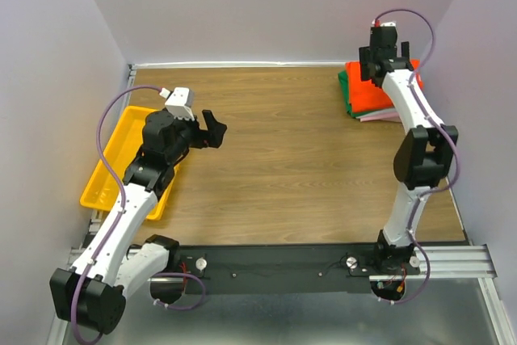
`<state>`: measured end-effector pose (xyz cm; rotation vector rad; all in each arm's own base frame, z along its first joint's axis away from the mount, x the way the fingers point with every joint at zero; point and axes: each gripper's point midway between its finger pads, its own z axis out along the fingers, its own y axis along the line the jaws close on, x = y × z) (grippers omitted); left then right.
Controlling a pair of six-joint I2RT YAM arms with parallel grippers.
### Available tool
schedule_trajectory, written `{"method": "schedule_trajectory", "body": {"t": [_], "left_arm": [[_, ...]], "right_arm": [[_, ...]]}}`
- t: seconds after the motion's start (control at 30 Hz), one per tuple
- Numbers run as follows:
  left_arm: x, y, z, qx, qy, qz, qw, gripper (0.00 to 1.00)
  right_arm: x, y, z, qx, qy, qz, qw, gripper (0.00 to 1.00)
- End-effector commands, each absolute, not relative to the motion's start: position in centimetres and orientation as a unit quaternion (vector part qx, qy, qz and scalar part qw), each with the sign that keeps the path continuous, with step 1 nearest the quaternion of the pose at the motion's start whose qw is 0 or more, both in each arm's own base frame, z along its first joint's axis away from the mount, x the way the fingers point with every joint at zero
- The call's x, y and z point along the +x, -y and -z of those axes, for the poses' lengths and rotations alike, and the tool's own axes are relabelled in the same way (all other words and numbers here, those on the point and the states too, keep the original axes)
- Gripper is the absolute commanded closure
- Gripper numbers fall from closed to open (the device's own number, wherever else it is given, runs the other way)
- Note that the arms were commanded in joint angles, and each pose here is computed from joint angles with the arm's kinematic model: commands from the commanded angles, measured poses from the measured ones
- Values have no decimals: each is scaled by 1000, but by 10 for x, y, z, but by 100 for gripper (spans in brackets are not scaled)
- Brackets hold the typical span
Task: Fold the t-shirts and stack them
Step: Reset both grippers
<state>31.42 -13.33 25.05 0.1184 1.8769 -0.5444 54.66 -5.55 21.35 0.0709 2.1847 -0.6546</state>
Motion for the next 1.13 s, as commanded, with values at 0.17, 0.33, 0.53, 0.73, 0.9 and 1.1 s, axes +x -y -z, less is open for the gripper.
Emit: {"method": "schedule_trajectory", "body": {"t": [0.17,0.33,0.53,0.73,0.9,1.1], "left_arm": [[310,120,-269,29,-775,216,593,2],[305,112,-283,19,-759,209,616,2],[299,104,-294,12,-743,198,639,2],[297,99,-295,8,-744,188,641,2],[295,96,-296,4,-742,182,645,2],[297,86,-297,-17,-741,163,651,2]], "right_arm": [[467,-10,-218,53,-878,46,474,0],[406,-38,-216,48,-874,-52,480,0],[358,-58,-194,55,-873,-119,470,0],[340,-55,-176,69,-870,-122,472,0],[337,-52,-167,81,-870,-118,471,0],[337,-50,-164,83,-872,-113,470,0]]}}
